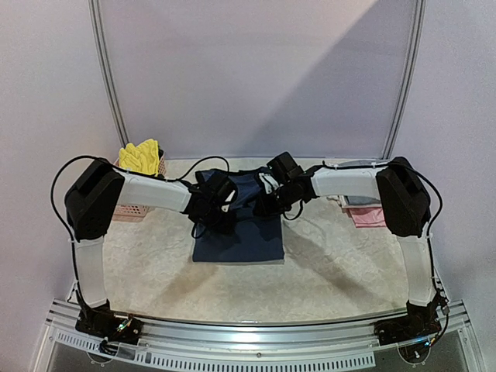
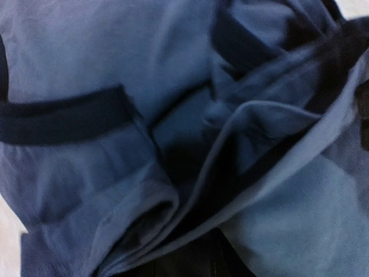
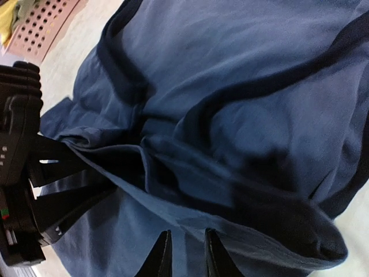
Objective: Fold and stack the mixed laundry pile
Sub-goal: Fold the rectangle-folded tank top at the center of the board, then move the 2/3-rectangle-folded tank top to the center of the board.
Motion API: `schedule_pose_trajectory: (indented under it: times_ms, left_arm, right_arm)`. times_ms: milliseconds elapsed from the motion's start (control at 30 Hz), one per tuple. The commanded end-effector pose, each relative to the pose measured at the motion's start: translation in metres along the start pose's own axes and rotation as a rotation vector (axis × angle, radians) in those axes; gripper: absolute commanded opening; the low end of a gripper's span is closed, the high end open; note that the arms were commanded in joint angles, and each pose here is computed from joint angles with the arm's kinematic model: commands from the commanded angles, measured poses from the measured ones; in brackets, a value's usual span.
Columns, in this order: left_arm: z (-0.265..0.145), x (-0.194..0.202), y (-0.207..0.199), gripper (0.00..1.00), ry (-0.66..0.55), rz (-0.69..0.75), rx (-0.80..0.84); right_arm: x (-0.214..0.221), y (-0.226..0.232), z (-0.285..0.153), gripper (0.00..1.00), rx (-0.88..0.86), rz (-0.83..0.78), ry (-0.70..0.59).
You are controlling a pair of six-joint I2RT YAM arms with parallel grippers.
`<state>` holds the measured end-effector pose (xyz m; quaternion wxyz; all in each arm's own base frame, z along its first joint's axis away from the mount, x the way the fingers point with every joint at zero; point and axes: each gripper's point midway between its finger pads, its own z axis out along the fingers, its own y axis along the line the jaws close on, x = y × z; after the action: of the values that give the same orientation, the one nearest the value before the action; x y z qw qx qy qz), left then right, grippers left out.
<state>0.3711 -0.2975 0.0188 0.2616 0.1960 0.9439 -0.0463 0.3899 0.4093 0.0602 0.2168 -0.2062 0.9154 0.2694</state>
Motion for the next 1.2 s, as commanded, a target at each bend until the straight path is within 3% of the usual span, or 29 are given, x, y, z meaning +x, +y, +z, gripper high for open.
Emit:
schedule_pose_trajectory:
  times_ms: [0, 200, 433, 567, 767, 1167]
  left_arm:
    - [0.006, -0.032, 0.017, 0.32, -0.048, -0.025, 0.044]
    - [0.0, -0.055, 0.044, 0.34, -0.089, -0.181, 0.085]
    - [-0.036, -0.017, 0.045, 0.42, -0.094, -0.155, 0.023]
    - [-0.059, 0.003, 0.035, 0.42, -0.1, -0.137, 0.04]
    - [-0.078, 0.025, 0.005, 0.4, -0.092, -0.084, 0.1]
    - [-0.049, 0.066, -0.018, 0.36, -0.035, -0.093, 0.161]
  right_arm:
    - [-0.02, -0.008, 0.009, 0.2, -0.038, 0.012, 0.001]
    - [-0.054, -0.016, 0.015, 0.2, -0.069, 0.026, -0.027]
    - [-0.046, -0.015, -0.024, 0.2, -0.039, 0.01, -0.063]
    - [-0.019, -0.001, -0.052, 0.2, -0.076, 0.017, -0.072]
    - [0.051, 0.025, -0.058, 0.19, -0.205, -0.003, 0.051]
    - [0.117, 0.005, -0.03, 0.11, -0.222, 0.07, 0.155]
